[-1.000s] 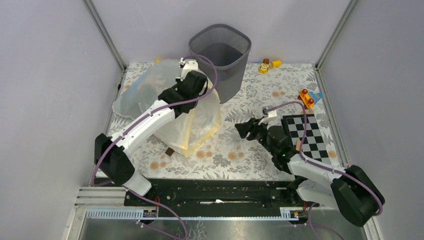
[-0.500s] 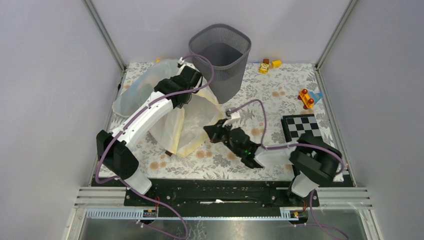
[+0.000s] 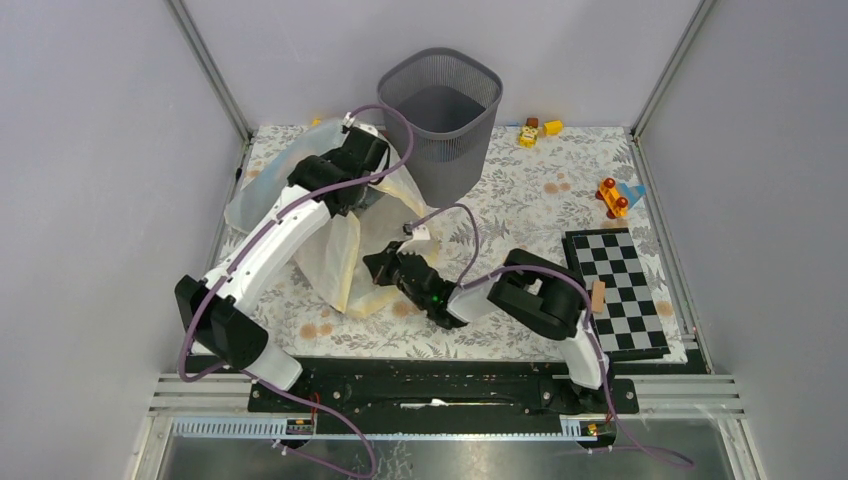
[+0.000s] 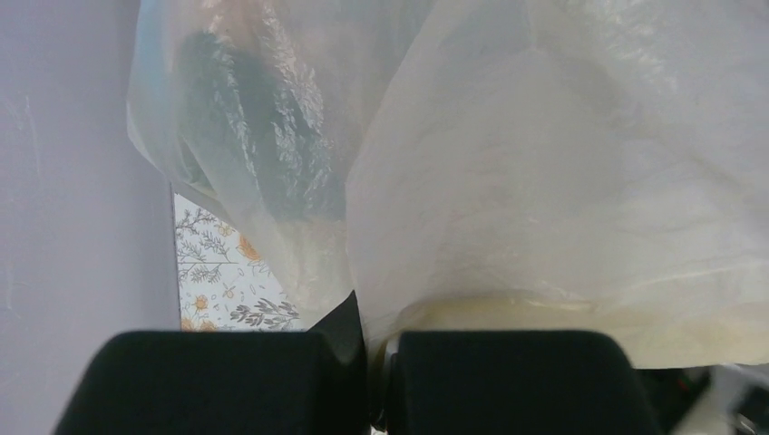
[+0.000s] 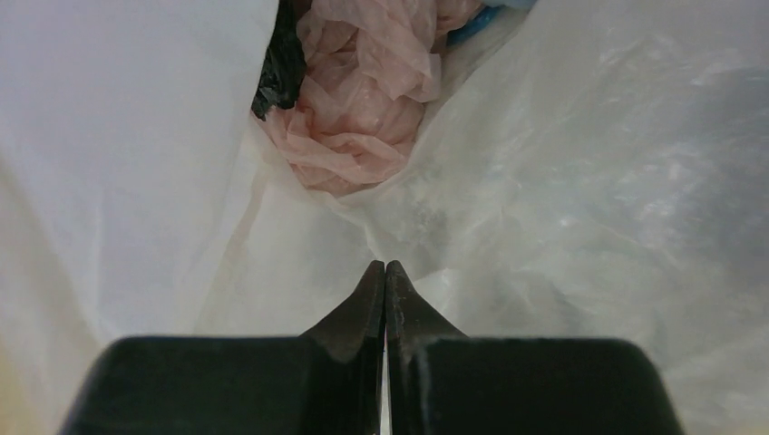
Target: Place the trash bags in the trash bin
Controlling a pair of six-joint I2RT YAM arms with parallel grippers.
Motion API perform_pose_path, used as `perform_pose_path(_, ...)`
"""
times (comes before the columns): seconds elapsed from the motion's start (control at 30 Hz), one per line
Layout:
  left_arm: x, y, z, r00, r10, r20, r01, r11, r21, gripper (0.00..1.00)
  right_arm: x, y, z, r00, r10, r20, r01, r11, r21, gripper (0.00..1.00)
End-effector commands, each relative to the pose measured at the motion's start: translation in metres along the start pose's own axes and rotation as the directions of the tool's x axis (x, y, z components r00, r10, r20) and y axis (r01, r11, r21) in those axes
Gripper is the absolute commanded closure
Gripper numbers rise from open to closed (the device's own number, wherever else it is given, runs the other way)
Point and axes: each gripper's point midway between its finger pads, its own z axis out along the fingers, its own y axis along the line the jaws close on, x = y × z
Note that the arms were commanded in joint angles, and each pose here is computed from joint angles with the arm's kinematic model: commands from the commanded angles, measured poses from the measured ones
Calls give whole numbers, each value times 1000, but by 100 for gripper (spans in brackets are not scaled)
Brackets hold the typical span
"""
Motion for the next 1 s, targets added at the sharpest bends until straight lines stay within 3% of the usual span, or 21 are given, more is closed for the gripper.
perform_pose_path(0.0,-26,13,-32,995,-72,65,69,997,45,100,-7,33,26,995,95,33,-92,993,-67,100)
perform_pose_path(0.37,-23,16,-36,995,-91,39,90,995,34,100,-22,46,72,992,93,86,-88,995,-53,99)
perform_pose_path(0.6,-8,39,-38,991,-123,58,126,990,-67,100,-34,37,94,984,169,58,-167,985,-43,73)
perform_pose_path(0.7,-3,50,-38,985,-144,94,154,982,-113,100,-36,33,106,979,198,57,-198,980,0,52)
perform_pose_path(0.83,-1,71,-45,976,-174,128,195,967,-166,100,-36,25,117,958,285,35,-286,958,26,47)
perform_pose_path(0.97,-8,79,-57,965,-205,163,229,963,-144,100,-39,22,121,958,286,40,-287,957,41,32)
